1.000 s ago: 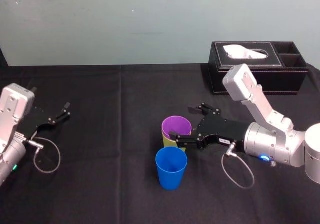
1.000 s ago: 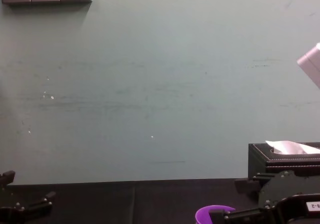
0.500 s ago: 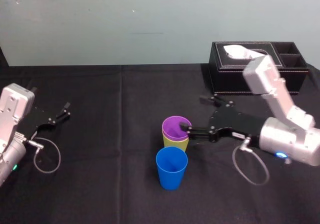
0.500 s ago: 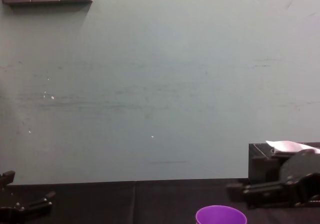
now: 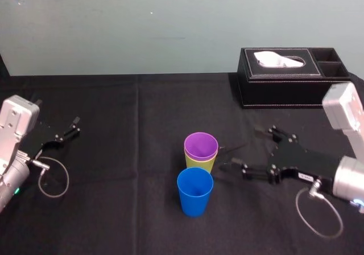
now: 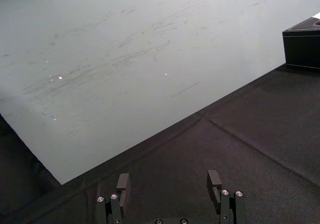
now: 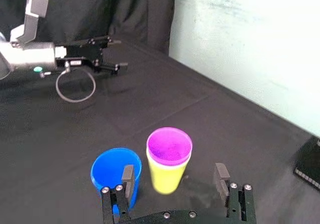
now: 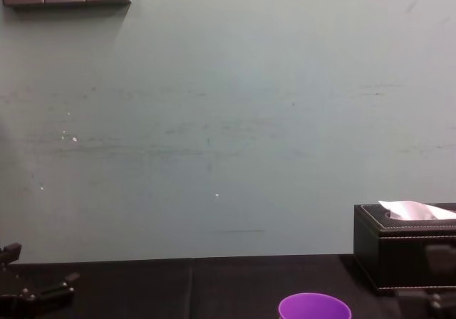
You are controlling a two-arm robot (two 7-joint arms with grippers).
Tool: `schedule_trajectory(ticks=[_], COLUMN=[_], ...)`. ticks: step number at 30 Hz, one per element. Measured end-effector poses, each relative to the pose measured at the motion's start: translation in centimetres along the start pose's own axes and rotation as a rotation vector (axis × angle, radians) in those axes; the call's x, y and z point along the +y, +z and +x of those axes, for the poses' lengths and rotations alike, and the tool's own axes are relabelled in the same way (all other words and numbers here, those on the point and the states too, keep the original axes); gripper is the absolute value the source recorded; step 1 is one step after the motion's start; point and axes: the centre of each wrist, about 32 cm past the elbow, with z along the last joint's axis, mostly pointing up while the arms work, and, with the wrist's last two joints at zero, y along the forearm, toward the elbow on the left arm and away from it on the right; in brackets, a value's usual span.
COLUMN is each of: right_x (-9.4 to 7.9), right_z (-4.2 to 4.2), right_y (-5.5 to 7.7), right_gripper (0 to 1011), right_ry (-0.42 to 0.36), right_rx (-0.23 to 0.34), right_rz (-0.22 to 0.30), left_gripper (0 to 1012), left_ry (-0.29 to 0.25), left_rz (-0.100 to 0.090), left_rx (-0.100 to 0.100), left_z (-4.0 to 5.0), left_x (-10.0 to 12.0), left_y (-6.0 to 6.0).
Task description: Stack the three plastic cups sequentially using one hand.
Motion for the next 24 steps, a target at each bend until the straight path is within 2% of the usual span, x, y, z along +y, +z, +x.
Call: schedule_trajectory(ticks=[12,24], right_x=[-2.5,-1.6], right_z=[-1.05,-3.0], right_y=[-2.0,-4.1], right_gripper=[1004,1004], right_ry=[0.028,0.064], right_rx=[0.011,0.013], right_rz=[-0.04,-0.089], left_gripper=[1010,1010], left_ry=[0.0,0.0], left_rz=[0.0,0.0], left_rx=[0.0,0.0], left_z=[0.0,0.0], left_x=[0.0,0.0], left_y=[0.0,0.0])
